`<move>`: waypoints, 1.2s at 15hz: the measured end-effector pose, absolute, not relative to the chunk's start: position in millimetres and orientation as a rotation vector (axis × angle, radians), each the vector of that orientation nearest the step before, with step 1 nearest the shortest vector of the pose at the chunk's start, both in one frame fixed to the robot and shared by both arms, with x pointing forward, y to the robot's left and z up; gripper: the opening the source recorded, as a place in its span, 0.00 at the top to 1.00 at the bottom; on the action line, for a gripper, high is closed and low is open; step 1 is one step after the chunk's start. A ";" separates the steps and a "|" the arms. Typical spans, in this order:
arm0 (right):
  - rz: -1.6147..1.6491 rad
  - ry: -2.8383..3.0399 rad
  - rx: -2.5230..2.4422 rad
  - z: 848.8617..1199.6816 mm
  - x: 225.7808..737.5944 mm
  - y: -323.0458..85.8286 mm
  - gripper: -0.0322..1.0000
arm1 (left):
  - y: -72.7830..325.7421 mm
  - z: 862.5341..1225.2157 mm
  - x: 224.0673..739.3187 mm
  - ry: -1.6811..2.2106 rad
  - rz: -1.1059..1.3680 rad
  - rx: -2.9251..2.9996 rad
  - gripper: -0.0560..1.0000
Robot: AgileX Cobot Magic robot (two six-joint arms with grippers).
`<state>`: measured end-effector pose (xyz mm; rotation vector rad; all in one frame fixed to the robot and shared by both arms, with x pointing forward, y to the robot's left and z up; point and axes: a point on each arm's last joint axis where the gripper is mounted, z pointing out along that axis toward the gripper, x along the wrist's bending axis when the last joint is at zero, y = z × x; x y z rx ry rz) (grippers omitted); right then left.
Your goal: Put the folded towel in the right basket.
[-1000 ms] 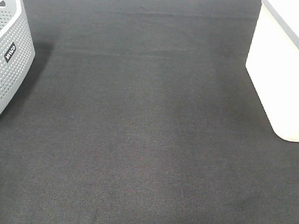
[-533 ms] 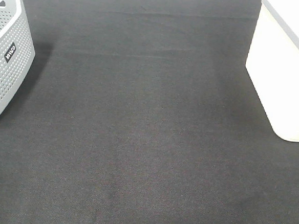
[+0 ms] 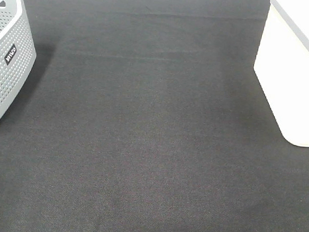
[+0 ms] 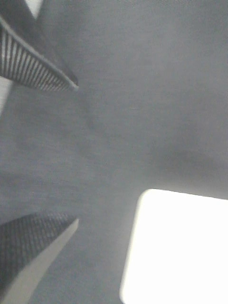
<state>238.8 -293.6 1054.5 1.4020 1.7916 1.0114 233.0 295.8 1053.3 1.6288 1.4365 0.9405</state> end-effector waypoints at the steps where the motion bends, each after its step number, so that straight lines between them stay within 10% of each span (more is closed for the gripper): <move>1: 1.039 1.761 1.373 1054.4 232.3 -294.5 0.31 | 295.8 1053.3 233.0 1.436 0.940 1.629 0.11; 18: 0.975 1.631 1.468 1054.0 231.8 -292.9 0.31 | 295.8 1053.3 233.0 1.436 0.940 1.629 0.11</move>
